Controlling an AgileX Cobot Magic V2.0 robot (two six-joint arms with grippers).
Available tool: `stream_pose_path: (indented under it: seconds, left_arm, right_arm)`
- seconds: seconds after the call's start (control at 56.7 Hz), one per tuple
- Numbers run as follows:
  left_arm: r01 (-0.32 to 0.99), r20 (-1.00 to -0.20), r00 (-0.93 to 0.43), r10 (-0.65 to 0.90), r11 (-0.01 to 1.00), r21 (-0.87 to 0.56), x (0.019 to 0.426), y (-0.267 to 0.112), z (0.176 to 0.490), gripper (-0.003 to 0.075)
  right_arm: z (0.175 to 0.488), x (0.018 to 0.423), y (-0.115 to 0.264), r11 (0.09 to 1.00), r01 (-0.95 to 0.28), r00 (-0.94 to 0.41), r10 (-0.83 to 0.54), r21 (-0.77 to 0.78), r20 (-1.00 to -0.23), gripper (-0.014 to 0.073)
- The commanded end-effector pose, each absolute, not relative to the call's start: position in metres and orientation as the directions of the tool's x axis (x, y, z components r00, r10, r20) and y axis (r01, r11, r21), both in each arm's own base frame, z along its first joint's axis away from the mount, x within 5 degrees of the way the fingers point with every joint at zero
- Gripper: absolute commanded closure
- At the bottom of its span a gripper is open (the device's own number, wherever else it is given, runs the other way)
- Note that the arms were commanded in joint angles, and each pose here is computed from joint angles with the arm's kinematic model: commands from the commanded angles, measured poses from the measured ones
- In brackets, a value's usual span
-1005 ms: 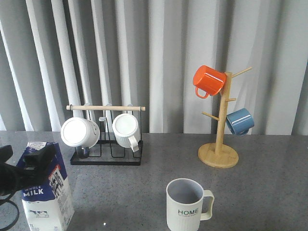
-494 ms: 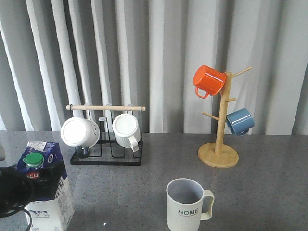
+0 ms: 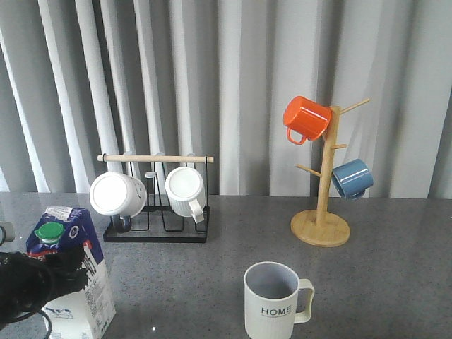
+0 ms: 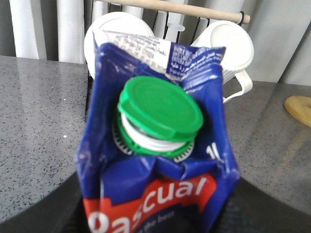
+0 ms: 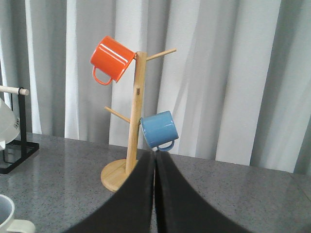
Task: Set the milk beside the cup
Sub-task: 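Lift the milk carton off the table with the left gripper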
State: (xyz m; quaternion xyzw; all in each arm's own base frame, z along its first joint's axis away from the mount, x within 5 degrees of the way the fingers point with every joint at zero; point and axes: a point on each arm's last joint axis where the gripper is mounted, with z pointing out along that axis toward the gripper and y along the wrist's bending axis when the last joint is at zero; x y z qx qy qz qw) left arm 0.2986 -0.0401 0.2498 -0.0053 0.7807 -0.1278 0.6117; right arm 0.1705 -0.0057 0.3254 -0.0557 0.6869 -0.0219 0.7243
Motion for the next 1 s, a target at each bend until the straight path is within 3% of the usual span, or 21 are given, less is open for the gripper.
stream_pose_path:
  seconds: [0.0,0.406,0.635,0.987]
  left_arm:
    - [0.189,-0.971,-0.125,-0.205,0.956,-0.226,0.300,-0.043,0.275,0.0514]
    - [0.337,-0.940,0.094,-0.329,0.899,-0.281,0.277,-0.059,0.322,0.0413]
    - [0.397,-0.935,0.093,-0.342,0.874,-0.280,0.276,-0.077,0.329,0.0413]
    - [0.368,-0.948,0.036,-0.317,0.886,-0.282,0.277,-0.076,0.323,0.0413]
  right_arm:
    - [0.341,0.170,-0.004,0.990,-0.062,0.143,-0.114,-0.124,-0.983,0.0603]
    - [0.341,0.170,-0.004,0.990,-0.062,0.143,-0.114,-0.124,-0.983,0.0603]
    - [0.341,0.170,-0.004,0.990,-0.062,0.143,-0.114,-0.124,-0.983,0.0603]
    - [0.341,0.170,-0.004,0.990,-0.062,0.143,-0.114,-0.124,-0.983,0.0603]
